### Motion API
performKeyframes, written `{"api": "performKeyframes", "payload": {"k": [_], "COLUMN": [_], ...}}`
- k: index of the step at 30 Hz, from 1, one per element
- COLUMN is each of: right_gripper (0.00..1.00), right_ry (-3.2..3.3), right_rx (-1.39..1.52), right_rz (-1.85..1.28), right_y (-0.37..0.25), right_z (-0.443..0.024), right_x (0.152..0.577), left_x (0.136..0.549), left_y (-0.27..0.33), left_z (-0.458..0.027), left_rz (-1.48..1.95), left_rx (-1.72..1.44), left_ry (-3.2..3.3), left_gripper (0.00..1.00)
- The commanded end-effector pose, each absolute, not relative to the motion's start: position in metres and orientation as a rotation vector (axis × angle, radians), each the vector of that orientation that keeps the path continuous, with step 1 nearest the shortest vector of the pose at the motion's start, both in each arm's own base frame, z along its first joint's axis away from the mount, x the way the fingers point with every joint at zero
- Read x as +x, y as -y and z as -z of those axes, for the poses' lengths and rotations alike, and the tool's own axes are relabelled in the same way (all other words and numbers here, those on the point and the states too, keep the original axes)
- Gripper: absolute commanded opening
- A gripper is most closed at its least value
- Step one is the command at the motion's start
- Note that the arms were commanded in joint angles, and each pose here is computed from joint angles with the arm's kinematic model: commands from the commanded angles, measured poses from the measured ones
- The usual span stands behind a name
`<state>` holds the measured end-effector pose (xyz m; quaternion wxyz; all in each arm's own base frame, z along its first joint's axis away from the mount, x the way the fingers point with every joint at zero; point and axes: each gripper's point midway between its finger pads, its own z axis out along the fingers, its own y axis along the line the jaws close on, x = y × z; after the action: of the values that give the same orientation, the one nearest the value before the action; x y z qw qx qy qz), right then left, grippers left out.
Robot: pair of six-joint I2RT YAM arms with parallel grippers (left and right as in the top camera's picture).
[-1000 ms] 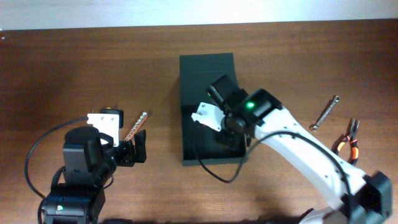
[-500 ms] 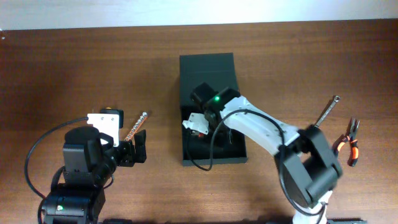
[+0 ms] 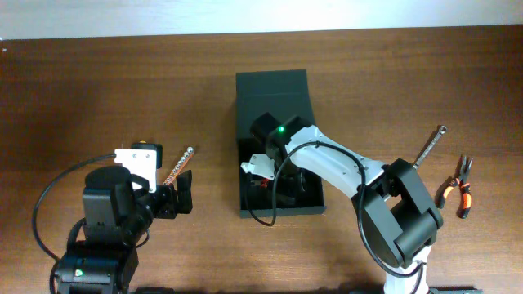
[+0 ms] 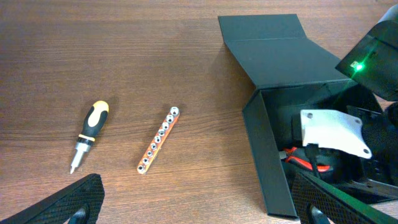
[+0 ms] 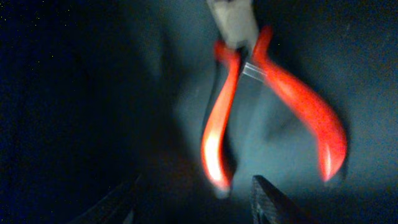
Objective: Pack container
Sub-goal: 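Carry the cutters into the black box and open the right gripper, then move the right gripper to the chrome wrench and grasp it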
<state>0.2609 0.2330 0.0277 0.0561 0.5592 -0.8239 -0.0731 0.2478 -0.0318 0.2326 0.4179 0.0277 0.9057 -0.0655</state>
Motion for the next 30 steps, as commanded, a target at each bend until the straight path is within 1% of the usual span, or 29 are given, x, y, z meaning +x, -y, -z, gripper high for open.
{"api": "performKeyframes", "payload": {"k": [1, 2, 4, 5, 6, 7, 10, 12, 13, 14, 17, 20, 21, 22, 24, 25, 26, 30], "right_gripper": [0.54, 0.55, 0.55, 0.56, 0.57, 0.59, 0.61, 0.99, 0.99, 0.99, 0.99, 0.99, 0.99, 0.99, 0.99, 0.99, 0.99, 0.99], "right_ry": [2.661, 2.691, 2.812, 2.994, 3.086, 3.269, 3.481, 3.587, 3.616, 3.633, 3.604, 3.551, 3.524, 3.455, 3.357, 3.317, 3.246, 3.132], "right_rx": [1.634, 1.615, 1.547, 1.392, 1.297, 1.052, 0.625, 0.287, 0.123, -0.103, -0.369, -0.563, -0.624, -0.777, -0.959, -1.006, -1.052, -1.041], "right_rz": [0.158, 0.144, 0.097, 0.004, -0.037, -0.091, -0.102, -0.099, -0.105, -0.101, -0.020, 0.056, 0.045, 0.037, 0.039, 0.039, 0.042, -0.016], "right_y": [-0.240, -0.240, -0.234, -0.220, -0.209, -0.182, -0.127, -0.080, -0.056, -0.019, 0.033, 0.072, 0.086, 0.110, 0.133, 0.141, 0.151, 0.163], "right_z": [-0.072, -0.084, -0.122, -0.156, -0.174, -0.210, -0.257, -0.285, -0.294, -0.302, -0.300, -0.287, -0.281, -0.267, -0.249, -0.240, -0.219, -0.172], "right_x": [0.287, 0.292, 0.312, 0.336, 0.348, 0.368, 0.388, 0.396, 0.397, 0.397, 0.396, 0.396, 0.395, 0.392, 0.389, 0.388, 0.388, 0.387], "left_x": [0.249, 0.249, 0.249, 0.249, 0.249, 0.249, 0.249, 0.249, 0.249, 0.249, 0.249, 0.249, 0.249, 0.249, 0.249, 0.249, 0.249, 0.250], "left_y": [0.032, 0.032, 0.032, 0.032, 0.032, 0.032, 0.032, 0.032, 0.032, 0.032, 0.032, 0.032, 0.032, 0.032, 0.032, 0.032, 0.032, 0.032], "left_z": [-0.242, -0.242, -0.242, -0.242, -0.242, -0.242, -0.242, -0.242, -0.242, -0.242, -0.242, -0.242, -0.242, -0.242, -0.242, -0.242, -0.242, -0.243], "left_rz": [0.160, 0.160, 0.160, 0.160, 0.159, 0.150, 0.150, 0.150, 0.150, 0.150, 0.150, 0.150, 0.150, 0.150, 0.150, 0.150, 0.150, 0.151], "left_rx": [0.096, 0.096, 0.096, 0.096, 0.098, 0.117, 0.117, 0.117, 0.117, 0.117, 0.117, 0.117, 0.117, 0.117, 0.117, 0.117, 0.117, 0.117], "left_ry": [-2.246, -2.246, -2.246, -2.247, -2.246, -2.245, -2.245, -2.244, -2.244, -2.244, -2.245, -2.244, -2.244, -2.244, -2.244, -2.244, -2.244, -2.240], "left_gripper": [0.99, 0.99, 0.99, 0.99, 0.99, 0.99, 0.99, 0.99, 0.99, 0.99, 0.99, 0.99, 0.99, 0.99, 0.99, 0.99, 0.99, 0.99]}}
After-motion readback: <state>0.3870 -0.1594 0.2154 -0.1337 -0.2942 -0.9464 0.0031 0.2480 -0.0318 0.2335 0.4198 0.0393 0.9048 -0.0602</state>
